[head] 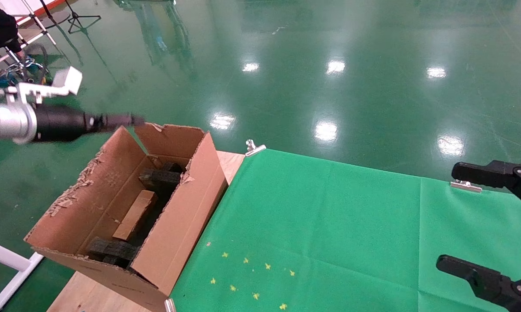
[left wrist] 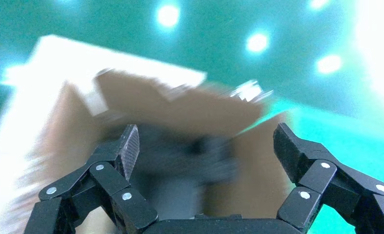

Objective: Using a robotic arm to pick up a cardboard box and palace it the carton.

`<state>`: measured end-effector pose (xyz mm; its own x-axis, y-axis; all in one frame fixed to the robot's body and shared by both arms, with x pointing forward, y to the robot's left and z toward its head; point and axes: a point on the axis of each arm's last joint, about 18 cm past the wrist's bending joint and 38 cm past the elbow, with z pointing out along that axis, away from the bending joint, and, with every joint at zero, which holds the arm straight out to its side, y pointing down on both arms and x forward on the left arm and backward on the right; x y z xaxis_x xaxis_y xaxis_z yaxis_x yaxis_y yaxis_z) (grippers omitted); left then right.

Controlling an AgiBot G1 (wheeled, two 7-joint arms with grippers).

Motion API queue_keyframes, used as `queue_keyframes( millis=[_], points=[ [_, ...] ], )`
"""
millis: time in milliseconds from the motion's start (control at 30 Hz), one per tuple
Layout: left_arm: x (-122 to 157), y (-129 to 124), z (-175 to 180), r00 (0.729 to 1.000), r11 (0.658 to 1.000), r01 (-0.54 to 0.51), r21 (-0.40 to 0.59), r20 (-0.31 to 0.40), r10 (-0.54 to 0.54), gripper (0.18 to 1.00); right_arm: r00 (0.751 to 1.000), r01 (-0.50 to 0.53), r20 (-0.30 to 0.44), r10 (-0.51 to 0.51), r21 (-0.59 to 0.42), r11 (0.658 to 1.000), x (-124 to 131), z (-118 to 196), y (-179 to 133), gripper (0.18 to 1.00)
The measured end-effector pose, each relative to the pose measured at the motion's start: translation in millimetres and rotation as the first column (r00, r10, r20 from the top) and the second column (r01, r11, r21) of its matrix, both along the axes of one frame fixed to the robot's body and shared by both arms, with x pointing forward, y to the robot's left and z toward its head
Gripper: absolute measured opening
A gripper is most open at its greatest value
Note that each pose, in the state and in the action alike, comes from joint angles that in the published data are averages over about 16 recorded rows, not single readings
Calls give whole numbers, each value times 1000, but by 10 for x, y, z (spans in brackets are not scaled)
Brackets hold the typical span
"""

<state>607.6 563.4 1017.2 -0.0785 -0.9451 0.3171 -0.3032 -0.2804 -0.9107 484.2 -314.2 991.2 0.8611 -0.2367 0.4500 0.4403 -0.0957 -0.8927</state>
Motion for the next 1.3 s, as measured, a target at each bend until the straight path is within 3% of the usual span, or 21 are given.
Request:
queue_keyframes(
  millis=[233, 533, 867, 1067, 1300],
  points=[
    [-72, -349, 334, 980, 960, 177, -217, 126, -152, 999, 1000, 0, 0, 0, 0, 1000, 0, 0, -1, 1001],
    [-101, -524, 415, 957, 920, 273, -279, 180, -230, 1001, 1000, 1, 0, -1, 0, 1000, 1, 0, -2, 1001],
    [-74, -699, 394, 924, 924, 349, -155, 222, -312, 1001, 1000, 1, 0, -1, 0, 1000, 1, 0, -2, 1001],
    [-85, -900, 376, 878, 904, 426, -43, 261, -401, 1001, 1000, 1, 0, -1, 0, 1000, 1, 0, -2, 1001],
    [-140, -1158, 334, 807, 857, 508, 91, 297, -510, 1001, 1000, 1, 0, -1, 0, 1000, 1, 0, -2, 1001]
  ],
)
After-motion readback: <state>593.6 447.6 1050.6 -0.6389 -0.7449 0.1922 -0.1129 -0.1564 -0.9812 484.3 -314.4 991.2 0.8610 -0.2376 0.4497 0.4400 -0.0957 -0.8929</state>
